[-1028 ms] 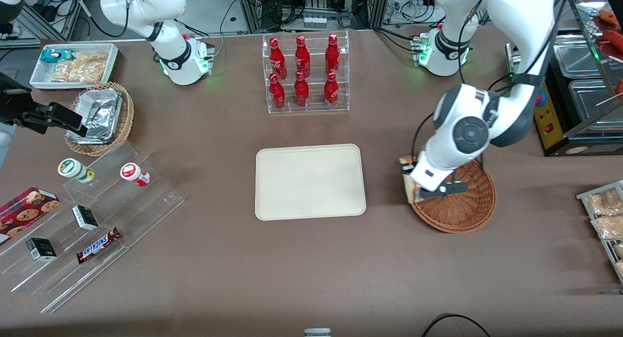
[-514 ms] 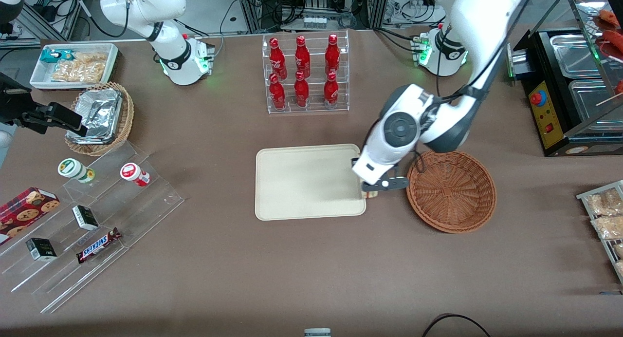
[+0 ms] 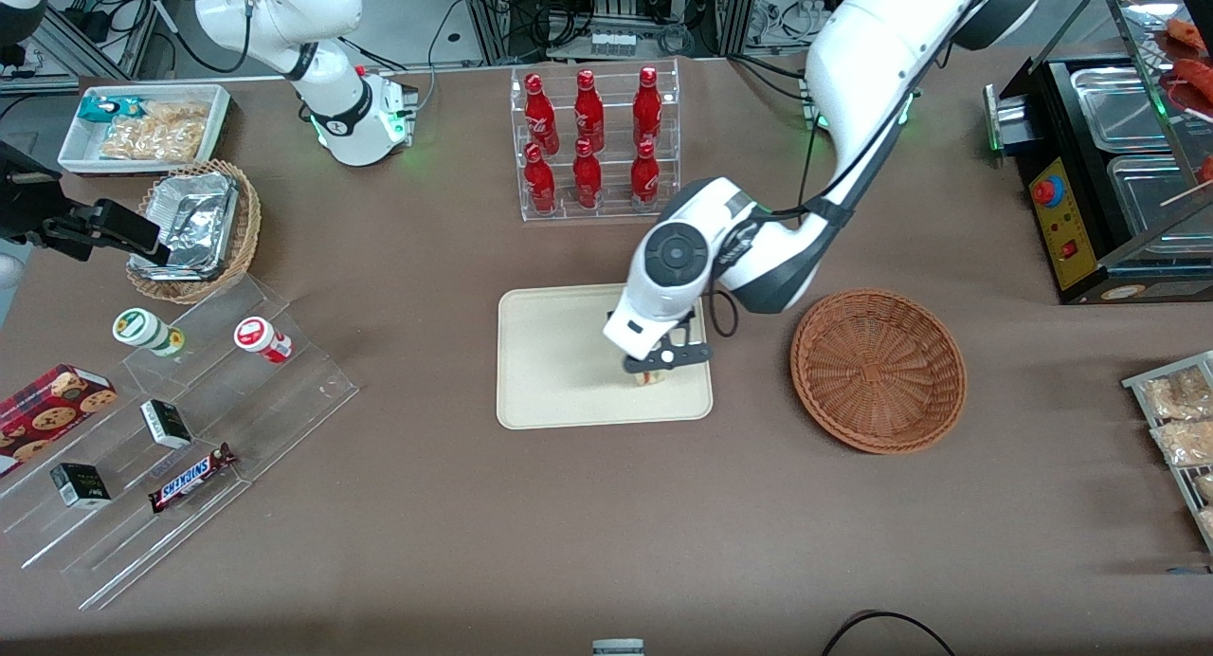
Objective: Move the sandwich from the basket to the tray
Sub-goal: 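Lower the sandwich onto the tray and open the left gripper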
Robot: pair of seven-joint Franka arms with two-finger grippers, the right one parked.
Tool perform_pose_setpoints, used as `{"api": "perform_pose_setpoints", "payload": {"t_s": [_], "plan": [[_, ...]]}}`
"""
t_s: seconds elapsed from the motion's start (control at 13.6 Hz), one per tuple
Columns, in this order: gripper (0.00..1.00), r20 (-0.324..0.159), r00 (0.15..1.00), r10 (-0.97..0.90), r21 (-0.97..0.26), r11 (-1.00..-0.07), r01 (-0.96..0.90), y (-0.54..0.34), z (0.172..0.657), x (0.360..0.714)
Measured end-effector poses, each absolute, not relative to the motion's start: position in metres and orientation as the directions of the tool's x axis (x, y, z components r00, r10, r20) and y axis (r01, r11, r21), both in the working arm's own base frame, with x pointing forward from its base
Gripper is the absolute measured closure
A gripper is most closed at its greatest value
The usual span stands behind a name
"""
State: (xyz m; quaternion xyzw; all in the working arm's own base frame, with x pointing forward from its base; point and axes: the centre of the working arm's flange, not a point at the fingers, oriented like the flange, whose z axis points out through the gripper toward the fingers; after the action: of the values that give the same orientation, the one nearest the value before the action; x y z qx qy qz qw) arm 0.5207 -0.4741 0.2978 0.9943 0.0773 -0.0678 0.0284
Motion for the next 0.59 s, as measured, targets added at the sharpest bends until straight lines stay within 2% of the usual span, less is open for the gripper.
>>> {"api": "perform_pose_setpoints", "payload": {"t_s": [0.29, 0.59], "plan": [[0.86, -0.135, 0.982, 0.13, 0.046, -0.989, 0.138, -0.506, 0.279, 0.513], [0.86, -0.108, 0.989, 0.1, 0.034, -0.994, 0.104, -0.514, 0.253, 0.513]]}}
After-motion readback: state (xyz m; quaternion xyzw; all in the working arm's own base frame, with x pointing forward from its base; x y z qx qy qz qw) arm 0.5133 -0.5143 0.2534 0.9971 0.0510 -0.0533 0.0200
